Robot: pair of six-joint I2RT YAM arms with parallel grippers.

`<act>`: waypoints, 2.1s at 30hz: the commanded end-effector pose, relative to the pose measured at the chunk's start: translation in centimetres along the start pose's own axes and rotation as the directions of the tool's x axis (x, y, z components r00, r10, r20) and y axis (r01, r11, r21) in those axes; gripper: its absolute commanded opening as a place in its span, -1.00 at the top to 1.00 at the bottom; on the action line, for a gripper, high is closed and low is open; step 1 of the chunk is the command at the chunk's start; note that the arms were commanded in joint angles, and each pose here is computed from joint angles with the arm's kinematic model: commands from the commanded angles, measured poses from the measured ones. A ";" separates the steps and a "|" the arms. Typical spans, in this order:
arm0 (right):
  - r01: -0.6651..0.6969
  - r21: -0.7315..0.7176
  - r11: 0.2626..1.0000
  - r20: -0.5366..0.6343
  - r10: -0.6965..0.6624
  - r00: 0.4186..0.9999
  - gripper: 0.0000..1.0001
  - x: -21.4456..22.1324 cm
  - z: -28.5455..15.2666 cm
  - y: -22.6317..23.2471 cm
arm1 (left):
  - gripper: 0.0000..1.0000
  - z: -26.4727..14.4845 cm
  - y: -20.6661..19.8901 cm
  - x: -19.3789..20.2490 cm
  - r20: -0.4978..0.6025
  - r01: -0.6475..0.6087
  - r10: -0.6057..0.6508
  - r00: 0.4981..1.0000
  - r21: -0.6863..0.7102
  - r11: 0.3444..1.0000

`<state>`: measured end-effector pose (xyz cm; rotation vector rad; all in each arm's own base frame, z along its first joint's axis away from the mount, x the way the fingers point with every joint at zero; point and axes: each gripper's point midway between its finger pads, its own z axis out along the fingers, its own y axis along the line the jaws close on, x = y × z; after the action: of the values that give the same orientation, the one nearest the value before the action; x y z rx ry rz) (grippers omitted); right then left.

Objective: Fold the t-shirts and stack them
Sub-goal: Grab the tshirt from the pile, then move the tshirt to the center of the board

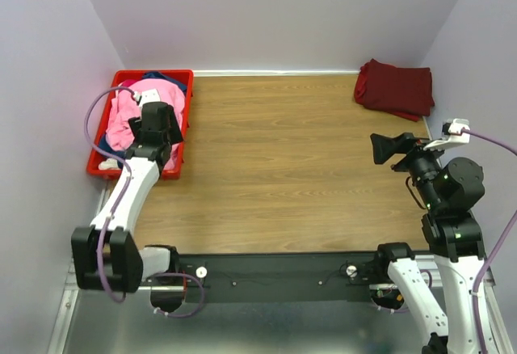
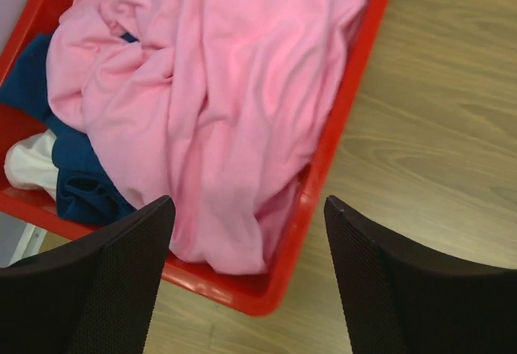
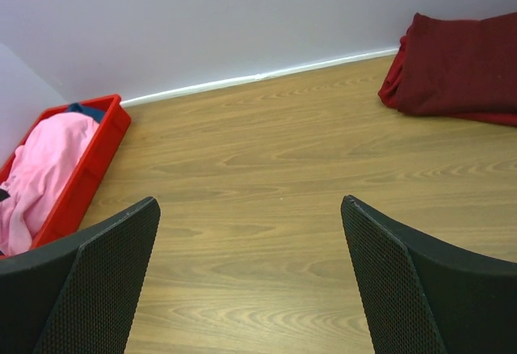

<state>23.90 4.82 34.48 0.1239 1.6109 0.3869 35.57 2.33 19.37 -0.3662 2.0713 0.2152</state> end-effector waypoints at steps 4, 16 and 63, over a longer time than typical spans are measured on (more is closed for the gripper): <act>-0.015 -0.026 1.000 -0.016 0.015 1.000 -1.00 1.0 -0.6 0.4 | -0.40 6.1 1.7 1.5 -0.058 0.022 -0.028 0.998 -0.106 0.994; 0.012 -0.019 1.000 0.011 -0.012 1.000 -1.00 0.2 -1.1 0.3 | 1.00 7.3 1.0 1.5 -0.086 0.030 -0.038 0.996 -0.101 0.994; -0.095 0.165 0.982 -0.427 0.158 0.890 -1.00 11.8 3.3 -3.4 | -0.76 -17.3 -22.9 11.0 -0.103 0.019 0.094 0.990 0.766 0.642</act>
<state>26.63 5.97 28.26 0.1546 1.8399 0.4348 26.83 -23.18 21.52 0.2075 1.9863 -0.5411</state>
